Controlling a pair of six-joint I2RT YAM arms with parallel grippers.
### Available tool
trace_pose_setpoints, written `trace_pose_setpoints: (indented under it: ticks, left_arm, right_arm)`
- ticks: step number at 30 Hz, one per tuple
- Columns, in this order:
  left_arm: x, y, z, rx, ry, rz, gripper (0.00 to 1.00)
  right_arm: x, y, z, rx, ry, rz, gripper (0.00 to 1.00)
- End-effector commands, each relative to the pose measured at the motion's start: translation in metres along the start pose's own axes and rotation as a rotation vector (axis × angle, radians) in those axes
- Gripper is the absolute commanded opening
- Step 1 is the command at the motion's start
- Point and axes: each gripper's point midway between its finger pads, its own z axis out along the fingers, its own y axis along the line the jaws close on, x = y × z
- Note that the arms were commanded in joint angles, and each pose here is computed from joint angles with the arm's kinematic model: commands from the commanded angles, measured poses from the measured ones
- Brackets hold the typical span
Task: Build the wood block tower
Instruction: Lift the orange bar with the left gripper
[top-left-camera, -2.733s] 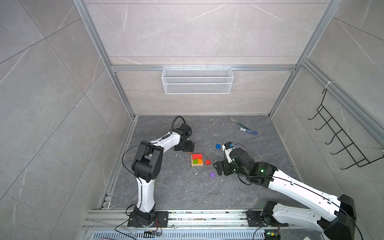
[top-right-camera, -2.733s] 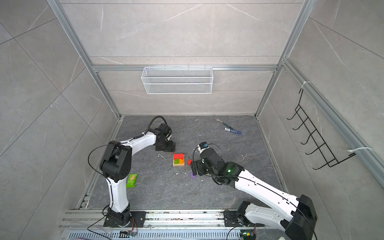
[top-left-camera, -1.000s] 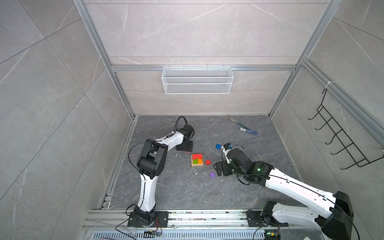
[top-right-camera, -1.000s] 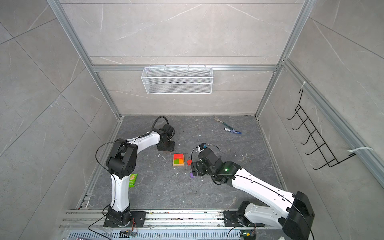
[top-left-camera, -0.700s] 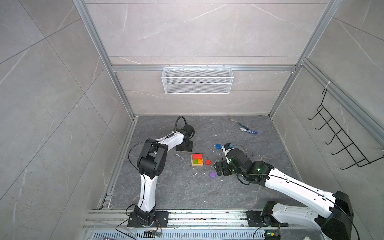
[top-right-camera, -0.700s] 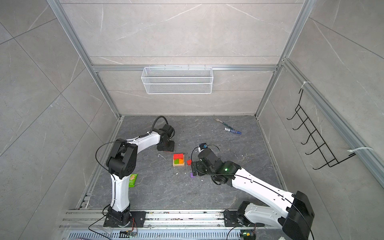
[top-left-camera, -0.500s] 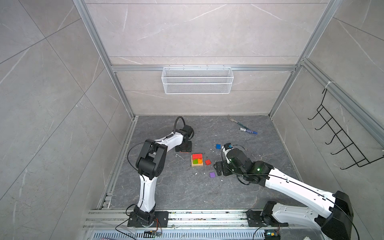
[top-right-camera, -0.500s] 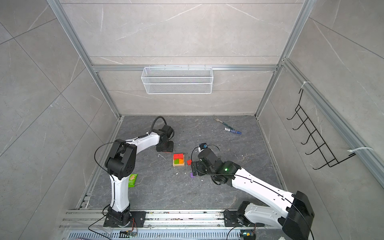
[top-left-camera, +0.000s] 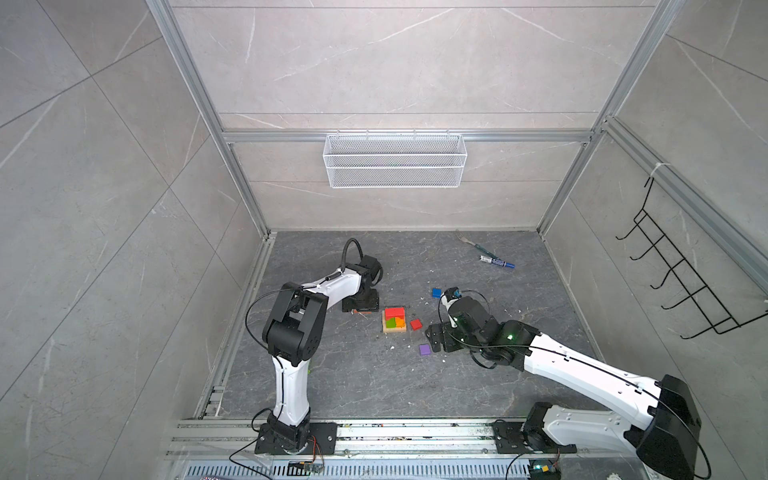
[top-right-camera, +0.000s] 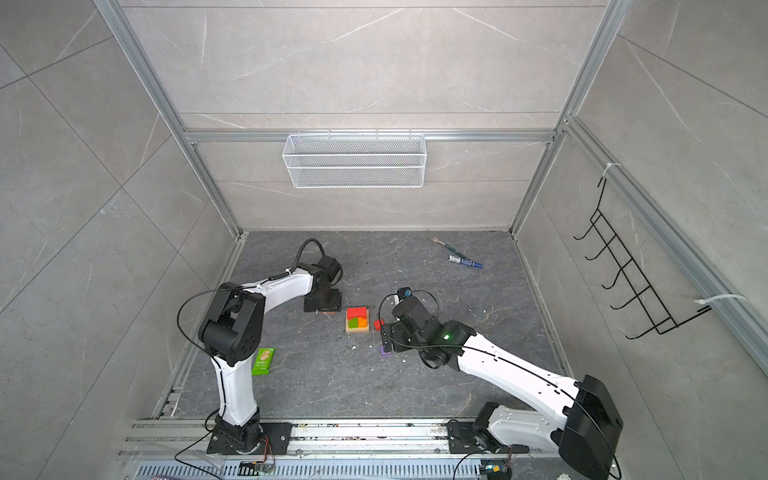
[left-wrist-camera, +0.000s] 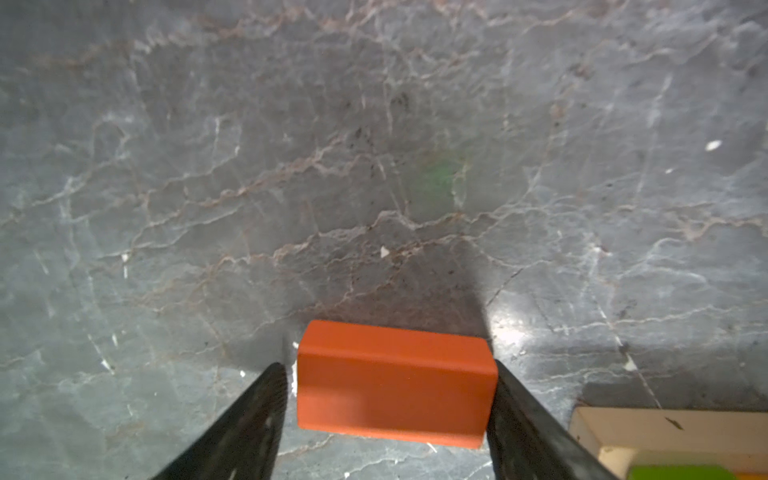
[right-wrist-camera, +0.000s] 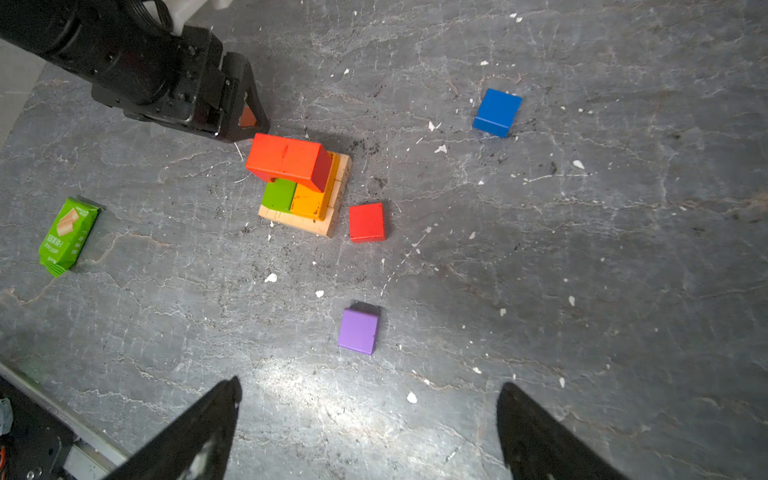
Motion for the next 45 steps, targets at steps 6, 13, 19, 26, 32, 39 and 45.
trace_pose_setpoints:
  ticks: [6, 13, 19, 26, 32, 39, 45]
  left_arm:
    - [0.024, 0.009, 0.005, -0.038, 0.124, 0.024, 0.77]
    - [0.022, 0.005, 0.009, -0.018, 0.126, 0.051, 0.69]
    - [0.016, 0.007, 0.008, -0.034, 0.103, 0.09, 0.73]
    - [0.006, 0.006, 0.011, -0.03, 0.074, 0.168, 0.82]
    - [0.005, -0.002, 0.022, 0.009, 0.079, 0.226, 0.74]
    - [0.014, 0.001, 0.026, 0.008, 0.097, 0.221, 0.69]
    - [0.021, 0.005, 0.025, 0.001, 0.108, 0.209, 0.63]
  right_arm:
    - [-0.007, 0.004, -0.001, -0.016, -0.011, 0.02, 0.96]
    - [-0.008, 0.004, -0.002, -0.01, -0.011, 0.013, 0.96]
    - [-0.009, 0.005, -0.004, -0.012, -0.01, 0.012, 0.96]
    - [-0.01, 0.004, -0.007, -0.011, -0.013, 0.009, 0.96]
    - [-0.007, 0.001, -0.009, 0.002, -0.005, 0.002, 0.95]
    - [-0.004, 0.0, -0.006, 0.001, 0.003, 0.011, 0.95]
    - [-0.004, 0.002, -0.003, -0.003, 0.007, 0.013, 0.95]
